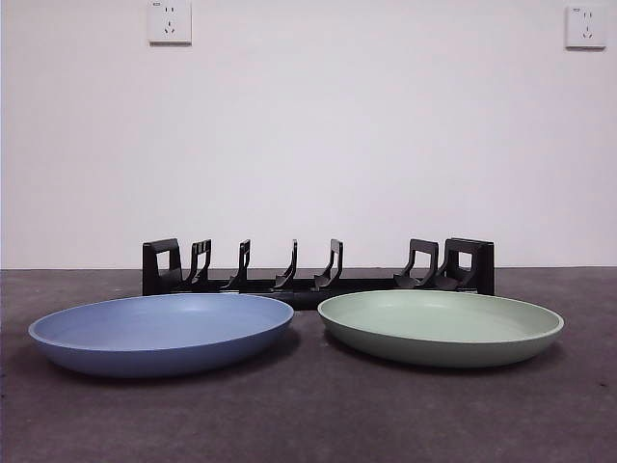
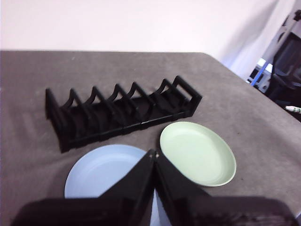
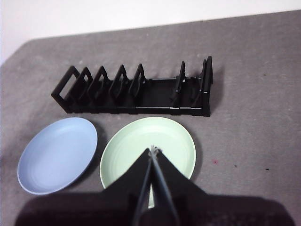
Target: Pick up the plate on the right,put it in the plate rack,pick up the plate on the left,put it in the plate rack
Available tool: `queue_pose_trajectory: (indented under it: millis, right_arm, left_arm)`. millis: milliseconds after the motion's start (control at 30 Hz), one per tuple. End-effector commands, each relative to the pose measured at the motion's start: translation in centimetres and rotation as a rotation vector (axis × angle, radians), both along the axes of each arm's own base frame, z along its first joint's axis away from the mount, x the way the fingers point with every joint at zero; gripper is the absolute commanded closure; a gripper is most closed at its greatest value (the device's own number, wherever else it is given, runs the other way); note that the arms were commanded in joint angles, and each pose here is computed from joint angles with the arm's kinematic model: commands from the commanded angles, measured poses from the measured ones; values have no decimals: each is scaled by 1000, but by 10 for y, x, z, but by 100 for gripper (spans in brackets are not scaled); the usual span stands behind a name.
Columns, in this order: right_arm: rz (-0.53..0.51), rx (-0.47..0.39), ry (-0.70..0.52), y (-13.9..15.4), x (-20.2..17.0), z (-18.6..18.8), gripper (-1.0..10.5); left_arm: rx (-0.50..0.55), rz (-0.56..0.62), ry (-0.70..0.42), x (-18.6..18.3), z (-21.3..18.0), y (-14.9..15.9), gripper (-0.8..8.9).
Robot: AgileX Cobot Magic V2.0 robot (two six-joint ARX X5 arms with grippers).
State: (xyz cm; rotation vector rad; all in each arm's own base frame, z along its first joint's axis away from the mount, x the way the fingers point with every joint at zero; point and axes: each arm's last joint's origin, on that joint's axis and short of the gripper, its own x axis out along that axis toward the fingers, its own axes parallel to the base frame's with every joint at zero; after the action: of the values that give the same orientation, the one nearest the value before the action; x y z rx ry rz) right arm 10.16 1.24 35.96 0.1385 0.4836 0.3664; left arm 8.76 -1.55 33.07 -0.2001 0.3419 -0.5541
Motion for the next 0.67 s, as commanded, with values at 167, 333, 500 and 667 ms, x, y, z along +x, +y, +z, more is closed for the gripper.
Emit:
queue_pose_trajectory:
  millis: [167,333,500,667]
  right_arm:
    - [34,-48,34,0,2,7,935]
    - [37,-46,44,0,2,8,685]
    - [38,-43,68,0,0,8,379]
    - [33,-35,88,0,3,6,380]
  left_arm:
    - [12,-77,-19,-1,7,-4,811]
    - [-5,-137,-11,0,7,-6,502]
    - [-16,-179,-10,0,10,-8,184]
    - [-2,-223,-17,1,15,-10,184]
